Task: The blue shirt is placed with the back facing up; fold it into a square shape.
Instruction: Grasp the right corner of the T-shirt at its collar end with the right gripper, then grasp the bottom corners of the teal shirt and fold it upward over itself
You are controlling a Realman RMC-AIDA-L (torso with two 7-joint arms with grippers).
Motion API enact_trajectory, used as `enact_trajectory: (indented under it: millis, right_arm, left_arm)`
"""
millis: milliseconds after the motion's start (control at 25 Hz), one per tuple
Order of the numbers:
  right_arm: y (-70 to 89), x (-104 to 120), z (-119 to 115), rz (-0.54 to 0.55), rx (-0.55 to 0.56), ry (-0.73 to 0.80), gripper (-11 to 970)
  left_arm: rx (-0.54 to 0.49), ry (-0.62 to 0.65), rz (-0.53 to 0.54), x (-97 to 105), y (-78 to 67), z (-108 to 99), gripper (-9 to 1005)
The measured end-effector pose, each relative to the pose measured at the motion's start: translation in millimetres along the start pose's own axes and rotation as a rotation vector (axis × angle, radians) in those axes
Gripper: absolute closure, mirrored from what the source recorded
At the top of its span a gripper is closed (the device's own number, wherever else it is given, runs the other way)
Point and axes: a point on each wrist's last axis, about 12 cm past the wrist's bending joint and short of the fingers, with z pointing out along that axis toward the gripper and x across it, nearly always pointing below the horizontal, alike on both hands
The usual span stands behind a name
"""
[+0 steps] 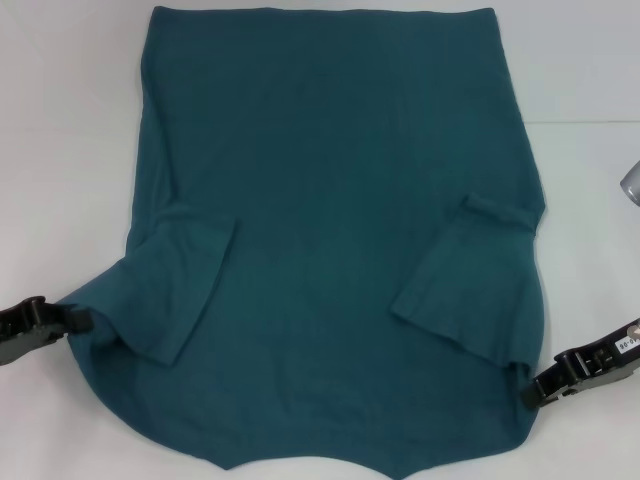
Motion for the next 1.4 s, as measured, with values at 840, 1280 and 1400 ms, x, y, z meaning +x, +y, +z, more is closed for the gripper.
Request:
enact_trajectory:
  millis: [840, 1280, 1400]
  right_arm:
    - [-21.7, 44, -27, 0.063, -0.103, 0.018, 898]
    - [-27.1, 70, -33, 0.074, -0.155, 0.079, 898]
    - [-30.2, 65, -35, 0.074, -0.142, 0.024, 898]
  left_arm:
    - [0.068, 0.167, 0.031, 14, -6.4, -21, 997]
    - [0.022, 0.305, -0.007, 41, 0.6, -47, 996]
    - [0.027, 0.289, -0.008, 39, 0.4, -43, 997]
